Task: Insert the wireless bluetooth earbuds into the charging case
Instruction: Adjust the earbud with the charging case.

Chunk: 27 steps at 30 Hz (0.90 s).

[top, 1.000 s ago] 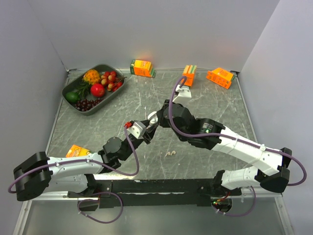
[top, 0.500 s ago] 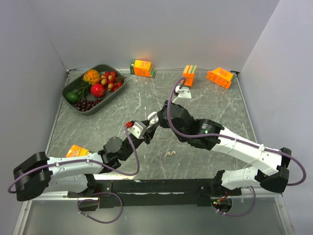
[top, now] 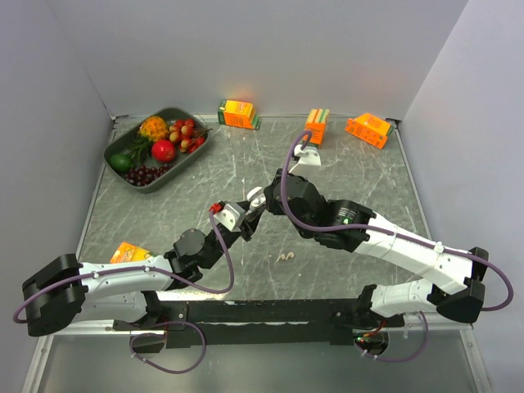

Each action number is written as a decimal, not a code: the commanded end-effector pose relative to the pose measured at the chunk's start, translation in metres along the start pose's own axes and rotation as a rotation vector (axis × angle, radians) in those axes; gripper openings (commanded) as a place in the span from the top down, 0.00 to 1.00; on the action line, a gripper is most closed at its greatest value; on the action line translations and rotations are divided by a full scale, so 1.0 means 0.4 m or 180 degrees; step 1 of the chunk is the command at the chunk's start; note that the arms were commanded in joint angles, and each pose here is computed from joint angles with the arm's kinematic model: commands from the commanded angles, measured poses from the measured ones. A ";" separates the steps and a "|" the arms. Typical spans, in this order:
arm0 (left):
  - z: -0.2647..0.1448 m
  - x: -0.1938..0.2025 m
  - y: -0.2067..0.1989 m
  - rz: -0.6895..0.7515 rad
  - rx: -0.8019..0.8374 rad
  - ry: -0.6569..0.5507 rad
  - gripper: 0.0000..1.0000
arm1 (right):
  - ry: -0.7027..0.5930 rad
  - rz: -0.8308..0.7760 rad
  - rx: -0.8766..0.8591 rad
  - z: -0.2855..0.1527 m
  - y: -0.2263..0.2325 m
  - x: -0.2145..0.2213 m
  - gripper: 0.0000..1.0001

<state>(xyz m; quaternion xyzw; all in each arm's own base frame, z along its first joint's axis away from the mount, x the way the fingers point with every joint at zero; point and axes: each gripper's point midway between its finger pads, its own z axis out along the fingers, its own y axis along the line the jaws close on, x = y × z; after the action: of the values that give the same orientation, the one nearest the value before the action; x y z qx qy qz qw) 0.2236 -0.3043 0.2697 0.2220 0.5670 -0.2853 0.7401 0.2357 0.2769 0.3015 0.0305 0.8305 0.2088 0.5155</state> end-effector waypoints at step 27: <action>0.022 -0.102 -0.005 -0.0234 -0.0024 -0.0376 0.99 | -0.0006 -0.0063 -0.0135 -0.025 0.013 -0.005 0.85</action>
<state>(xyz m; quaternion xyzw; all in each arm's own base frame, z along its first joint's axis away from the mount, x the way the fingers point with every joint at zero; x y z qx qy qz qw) 0.2222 -0.3059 0.2723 0.2160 0.5664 -0.2948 0.7386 0.2320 0.2798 0.2973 0.0192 0.8326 0.2090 0.5126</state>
